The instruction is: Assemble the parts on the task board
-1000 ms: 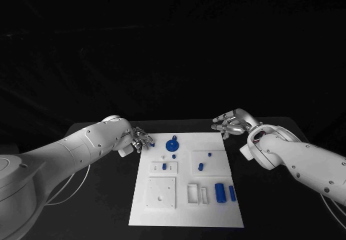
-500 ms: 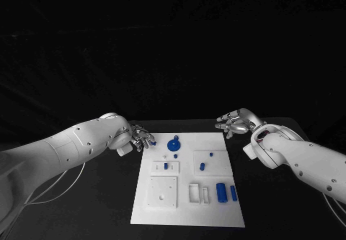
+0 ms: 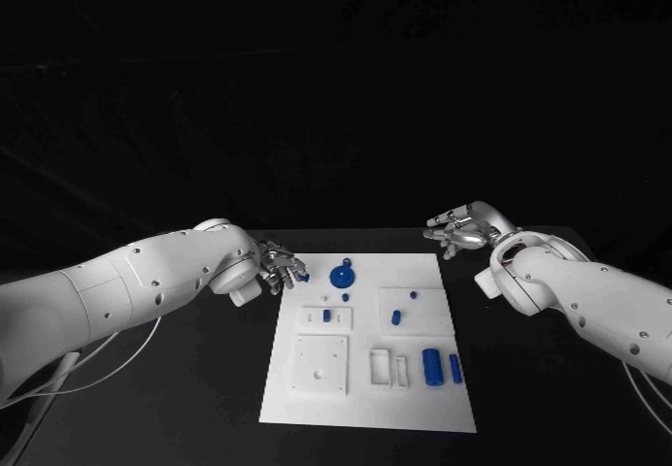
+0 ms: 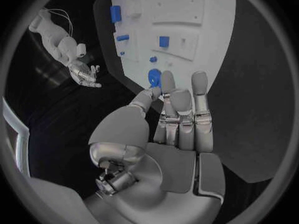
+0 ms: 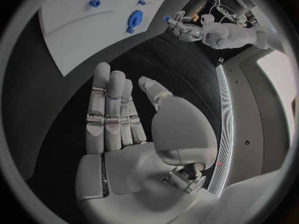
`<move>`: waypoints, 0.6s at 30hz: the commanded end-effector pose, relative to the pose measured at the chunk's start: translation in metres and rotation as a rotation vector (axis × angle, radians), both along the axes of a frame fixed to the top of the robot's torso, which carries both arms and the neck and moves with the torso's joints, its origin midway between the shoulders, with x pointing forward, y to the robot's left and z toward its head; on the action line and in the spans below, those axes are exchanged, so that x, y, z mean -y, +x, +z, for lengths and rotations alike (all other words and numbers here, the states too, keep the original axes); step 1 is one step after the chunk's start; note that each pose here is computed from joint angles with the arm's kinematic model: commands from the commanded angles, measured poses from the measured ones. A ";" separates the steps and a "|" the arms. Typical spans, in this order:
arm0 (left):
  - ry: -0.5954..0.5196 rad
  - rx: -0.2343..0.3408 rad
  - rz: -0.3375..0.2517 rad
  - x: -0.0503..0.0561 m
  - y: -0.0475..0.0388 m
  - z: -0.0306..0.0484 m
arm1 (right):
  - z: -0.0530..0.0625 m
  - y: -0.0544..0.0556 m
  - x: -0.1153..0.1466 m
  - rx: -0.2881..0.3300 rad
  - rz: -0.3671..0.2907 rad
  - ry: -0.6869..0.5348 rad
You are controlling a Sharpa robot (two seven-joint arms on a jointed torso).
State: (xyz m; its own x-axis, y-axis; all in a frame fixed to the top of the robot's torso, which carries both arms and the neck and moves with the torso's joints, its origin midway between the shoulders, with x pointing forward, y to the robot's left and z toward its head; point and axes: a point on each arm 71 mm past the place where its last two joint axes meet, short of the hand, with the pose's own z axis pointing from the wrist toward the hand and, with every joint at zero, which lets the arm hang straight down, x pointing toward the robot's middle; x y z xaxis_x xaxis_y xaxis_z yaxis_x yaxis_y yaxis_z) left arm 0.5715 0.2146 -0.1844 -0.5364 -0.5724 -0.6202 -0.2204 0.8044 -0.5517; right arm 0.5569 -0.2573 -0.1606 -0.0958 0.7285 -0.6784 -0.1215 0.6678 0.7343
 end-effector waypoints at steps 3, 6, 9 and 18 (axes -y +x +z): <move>0.021 0.034 0.035 0.004 -0.0073 -0.0018 | -0.001 0.001 -0.001 -0.003 0.016 0.023; 0.022 0.043 0.038 0.006 -0.0121 -0.0053 | -0.001 0.002 0.001 0.000 0.012 0.029; 0.021 0.053 0.046 0.006 -0.0169 -0.0088 | -0.002 0.003 0.003 0.001 0.007 0.035; 0.020 0.061 0.048 0.009 -0.0325 -0.0225 | -0.003 0.005 0.007 0.001 0.001 0.041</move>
State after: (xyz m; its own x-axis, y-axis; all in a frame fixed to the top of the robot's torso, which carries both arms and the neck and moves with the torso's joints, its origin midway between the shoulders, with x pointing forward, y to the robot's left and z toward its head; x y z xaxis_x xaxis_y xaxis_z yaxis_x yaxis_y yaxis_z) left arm 0.5392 0.2067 -0.2085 -0.5124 -0.5623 -0.6490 -0.2222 0.8168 -0.5323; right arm 0.5619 -0.2657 -0.1647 -0.0847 0.7500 -0.6560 -0.1063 0.6478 0.7543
